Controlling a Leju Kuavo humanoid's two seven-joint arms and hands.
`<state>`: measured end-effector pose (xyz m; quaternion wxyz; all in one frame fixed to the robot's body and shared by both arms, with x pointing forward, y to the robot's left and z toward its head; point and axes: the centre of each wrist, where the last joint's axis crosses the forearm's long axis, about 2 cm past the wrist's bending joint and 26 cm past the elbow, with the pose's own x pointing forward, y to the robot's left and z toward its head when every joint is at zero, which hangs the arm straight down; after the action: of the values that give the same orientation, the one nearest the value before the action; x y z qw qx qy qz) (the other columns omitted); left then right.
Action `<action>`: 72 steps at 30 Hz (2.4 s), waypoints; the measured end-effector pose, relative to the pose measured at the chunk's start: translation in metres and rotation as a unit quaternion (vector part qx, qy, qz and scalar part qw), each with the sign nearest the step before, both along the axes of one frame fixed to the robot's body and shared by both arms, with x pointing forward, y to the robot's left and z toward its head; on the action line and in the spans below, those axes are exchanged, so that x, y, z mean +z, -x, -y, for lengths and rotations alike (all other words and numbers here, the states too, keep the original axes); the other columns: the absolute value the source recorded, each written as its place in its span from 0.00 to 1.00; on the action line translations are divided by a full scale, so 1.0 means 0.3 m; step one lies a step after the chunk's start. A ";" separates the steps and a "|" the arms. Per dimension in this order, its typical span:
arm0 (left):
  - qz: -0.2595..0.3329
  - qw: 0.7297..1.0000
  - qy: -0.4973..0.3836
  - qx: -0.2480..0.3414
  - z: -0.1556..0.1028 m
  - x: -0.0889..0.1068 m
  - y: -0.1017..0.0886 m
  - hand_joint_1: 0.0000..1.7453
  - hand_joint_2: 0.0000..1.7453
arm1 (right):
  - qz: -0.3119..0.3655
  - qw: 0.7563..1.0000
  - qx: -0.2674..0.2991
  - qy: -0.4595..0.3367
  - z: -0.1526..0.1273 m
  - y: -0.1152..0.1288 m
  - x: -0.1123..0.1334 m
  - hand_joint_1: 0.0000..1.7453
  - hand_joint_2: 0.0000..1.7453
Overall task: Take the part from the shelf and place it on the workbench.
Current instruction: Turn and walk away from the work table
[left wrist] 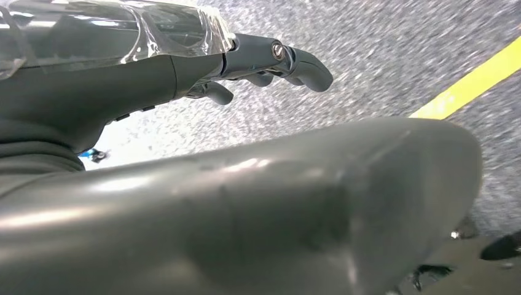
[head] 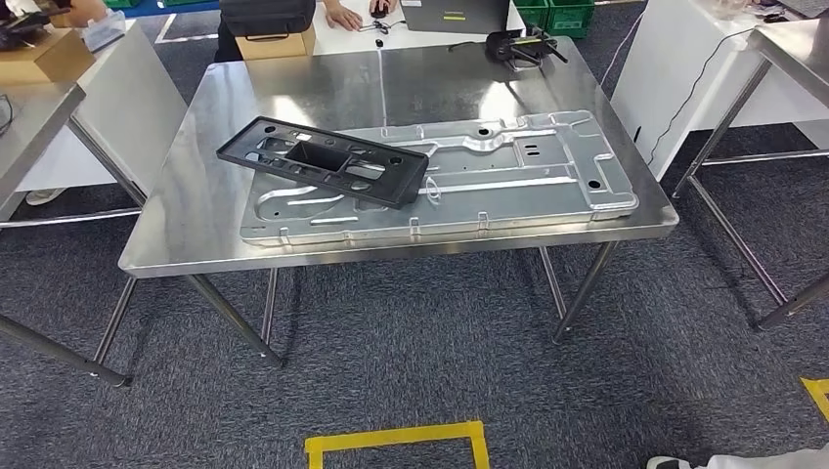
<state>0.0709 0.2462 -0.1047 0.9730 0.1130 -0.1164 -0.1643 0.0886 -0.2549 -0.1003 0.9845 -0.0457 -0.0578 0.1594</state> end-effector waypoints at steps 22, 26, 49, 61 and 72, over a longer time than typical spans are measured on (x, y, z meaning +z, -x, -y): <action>0.011 1.000 -0.008 -0.003 -0.008 0.007 -0.039 0.00 0.00 | -0.026 0.998 -0.051 0.002 -0.020 0.038 -0.012 0.00 0.00; 0.011 1.000 -0.010 -0.004 -0.010 0.007 -0.041 0.00 0.00 | -0.028 0.998 -0.053 0.000 -0.027 0.042 -0.013 0.00 0.00; 0.010 1.000 -0.022 0.005 -0.026 0.000 -0.007 0.00 0.00 | -0.025 0.998 -0.049 0.002 -0.034 0.049 -0.014 0.00 0.00; -0.002 1.000 -0.025 0.011 -0.032 -0.003 0.010 0.00 0.00 | -0.031 0.999 -0.045 0.003 -0.035 0.044 -0.013 0.00 0.00; 0.022 1.000 -0.013 0.009 -0.019 0.002 -0.016 0.00 0.00 | -0.033 0.998 -0.055 0.011 -0.028 0.051 -0.015 0.00 0.00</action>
<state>0.0756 0.2520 -0.1042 0.9700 0.1303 -0.1347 -0.1548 0.0735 -0.2464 -0.1048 0.9925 -0.0548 -0.0214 0.1074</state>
